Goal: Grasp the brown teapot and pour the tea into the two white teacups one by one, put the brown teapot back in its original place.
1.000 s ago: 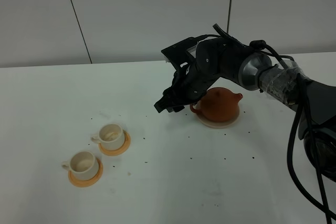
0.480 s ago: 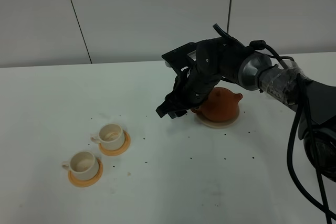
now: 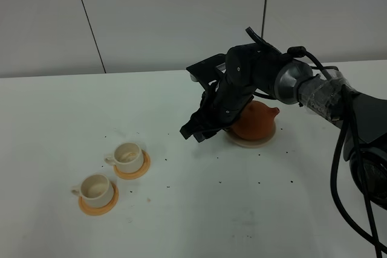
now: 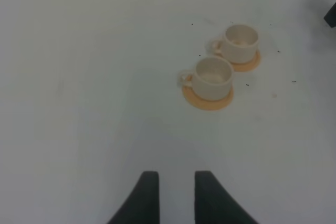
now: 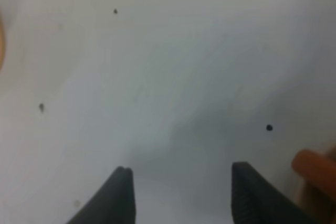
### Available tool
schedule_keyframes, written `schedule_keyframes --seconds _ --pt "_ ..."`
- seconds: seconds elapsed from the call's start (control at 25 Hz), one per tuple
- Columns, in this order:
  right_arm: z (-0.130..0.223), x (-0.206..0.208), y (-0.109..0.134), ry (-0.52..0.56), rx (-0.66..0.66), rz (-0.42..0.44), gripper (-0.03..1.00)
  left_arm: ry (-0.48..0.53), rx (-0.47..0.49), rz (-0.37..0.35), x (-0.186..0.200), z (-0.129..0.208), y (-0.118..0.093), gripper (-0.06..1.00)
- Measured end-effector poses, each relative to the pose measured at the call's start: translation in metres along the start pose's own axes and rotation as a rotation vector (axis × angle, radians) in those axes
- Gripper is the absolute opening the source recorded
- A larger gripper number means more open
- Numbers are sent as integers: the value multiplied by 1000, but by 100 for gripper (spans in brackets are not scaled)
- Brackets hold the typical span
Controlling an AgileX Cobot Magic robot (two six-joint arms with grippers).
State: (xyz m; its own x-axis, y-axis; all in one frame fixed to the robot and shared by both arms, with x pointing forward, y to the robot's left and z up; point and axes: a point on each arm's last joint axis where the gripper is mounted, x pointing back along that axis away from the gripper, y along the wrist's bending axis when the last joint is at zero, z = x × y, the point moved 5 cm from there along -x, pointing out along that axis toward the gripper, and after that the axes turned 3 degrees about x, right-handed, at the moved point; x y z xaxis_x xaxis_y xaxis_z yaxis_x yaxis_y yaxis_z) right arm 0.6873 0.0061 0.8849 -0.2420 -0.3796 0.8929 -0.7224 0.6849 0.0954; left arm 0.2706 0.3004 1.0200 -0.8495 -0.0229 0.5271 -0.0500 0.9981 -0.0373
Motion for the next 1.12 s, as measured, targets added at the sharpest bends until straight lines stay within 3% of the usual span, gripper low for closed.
schedule_keyframes --seconds 0.52,0.96,1.12 --pt "7 0 4 54 1 -25 41 0 0 0 0 0 0 24" --pt "-26 3 -9 -183 48 72 41 0 0 0 0 0 0 24" --pt "-32 4 -13 -224 56 100 41 0 0 0 0 0 0 24"
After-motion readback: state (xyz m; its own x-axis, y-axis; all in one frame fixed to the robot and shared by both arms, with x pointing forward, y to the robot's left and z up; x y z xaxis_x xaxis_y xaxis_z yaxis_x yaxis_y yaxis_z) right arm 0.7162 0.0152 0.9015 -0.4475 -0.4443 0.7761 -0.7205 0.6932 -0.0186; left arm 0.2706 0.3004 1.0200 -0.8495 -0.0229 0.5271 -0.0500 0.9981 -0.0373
